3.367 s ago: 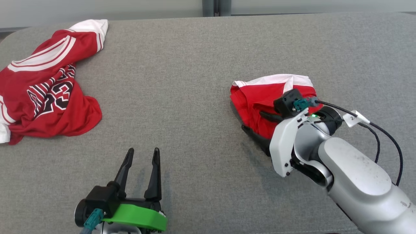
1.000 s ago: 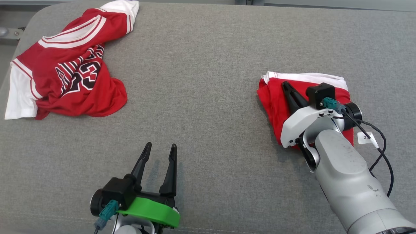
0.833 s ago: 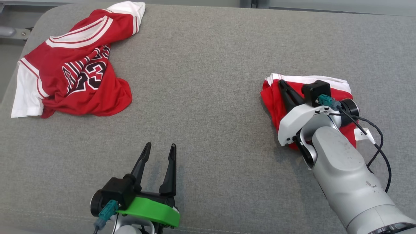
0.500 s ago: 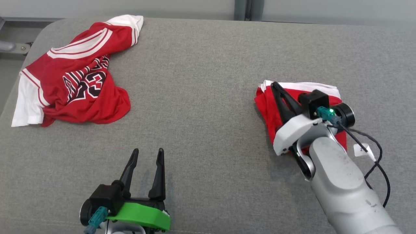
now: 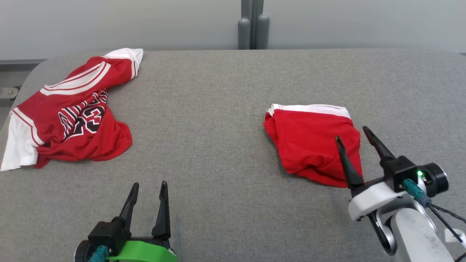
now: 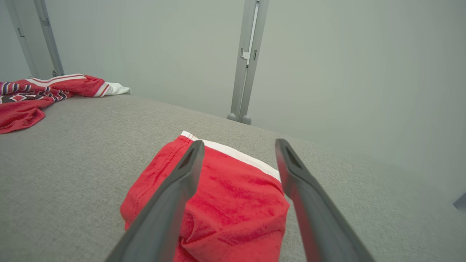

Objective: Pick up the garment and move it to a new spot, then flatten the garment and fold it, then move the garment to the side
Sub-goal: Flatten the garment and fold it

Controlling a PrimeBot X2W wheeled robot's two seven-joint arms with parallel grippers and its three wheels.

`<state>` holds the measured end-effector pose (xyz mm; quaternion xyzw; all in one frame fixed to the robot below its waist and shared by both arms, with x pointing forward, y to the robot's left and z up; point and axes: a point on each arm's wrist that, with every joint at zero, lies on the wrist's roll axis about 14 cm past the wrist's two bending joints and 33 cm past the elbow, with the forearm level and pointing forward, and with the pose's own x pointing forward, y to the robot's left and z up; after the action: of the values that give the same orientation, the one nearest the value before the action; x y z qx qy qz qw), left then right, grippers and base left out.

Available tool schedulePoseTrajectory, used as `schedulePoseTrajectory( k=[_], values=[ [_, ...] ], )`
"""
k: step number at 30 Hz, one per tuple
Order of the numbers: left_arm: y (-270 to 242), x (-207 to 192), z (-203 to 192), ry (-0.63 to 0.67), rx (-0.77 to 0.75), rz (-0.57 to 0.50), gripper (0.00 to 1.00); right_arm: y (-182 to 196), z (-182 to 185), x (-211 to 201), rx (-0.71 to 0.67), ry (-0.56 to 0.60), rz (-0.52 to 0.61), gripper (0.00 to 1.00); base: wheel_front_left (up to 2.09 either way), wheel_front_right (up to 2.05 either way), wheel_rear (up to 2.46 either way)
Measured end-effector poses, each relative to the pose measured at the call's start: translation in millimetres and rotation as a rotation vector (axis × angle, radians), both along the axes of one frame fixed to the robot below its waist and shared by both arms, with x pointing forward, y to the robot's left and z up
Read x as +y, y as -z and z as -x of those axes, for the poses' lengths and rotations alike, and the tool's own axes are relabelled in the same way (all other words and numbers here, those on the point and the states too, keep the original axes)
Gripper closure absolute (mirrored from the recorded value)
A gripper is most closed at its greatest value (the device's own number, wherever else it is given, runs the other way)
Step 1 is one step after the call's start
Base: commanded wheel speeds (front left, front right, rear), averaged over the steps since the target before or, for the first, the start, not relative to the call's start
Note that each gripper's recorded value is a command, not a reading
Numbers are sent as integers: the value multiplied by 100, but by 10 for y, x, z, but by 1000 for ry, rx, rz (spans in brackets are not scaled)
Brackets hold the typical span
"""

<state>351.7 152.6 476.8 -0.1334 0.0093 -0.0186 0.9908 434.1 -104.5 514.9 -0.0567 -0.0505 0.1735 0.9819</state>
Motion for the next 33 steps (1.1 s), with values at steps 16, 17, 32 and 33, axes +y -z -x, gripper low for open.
schedulePoseTrajectory(
  k=[16, 17, 32, 33],
  values=[
    [85, 83, 154, 31, 13, -50, 0, 264, 723, -895, 70, 233, 27, 0, 0, 0, 0],
    [89, 99, 157, 28, 15, -52, 0, 287, 746, -920, 78, 242, 24, 0, 0, 0, 0],
    [136, 571, 313, -101, 30, -71, 0, 231, 796, -1054, 64, 297, -24, 0, 0, 0, 0],
    [136, 592, 318, -107, 31, -73, 0, 228, 791, -1050, 63, 296, -25, 0, 0, 0, 0]
  ],
)
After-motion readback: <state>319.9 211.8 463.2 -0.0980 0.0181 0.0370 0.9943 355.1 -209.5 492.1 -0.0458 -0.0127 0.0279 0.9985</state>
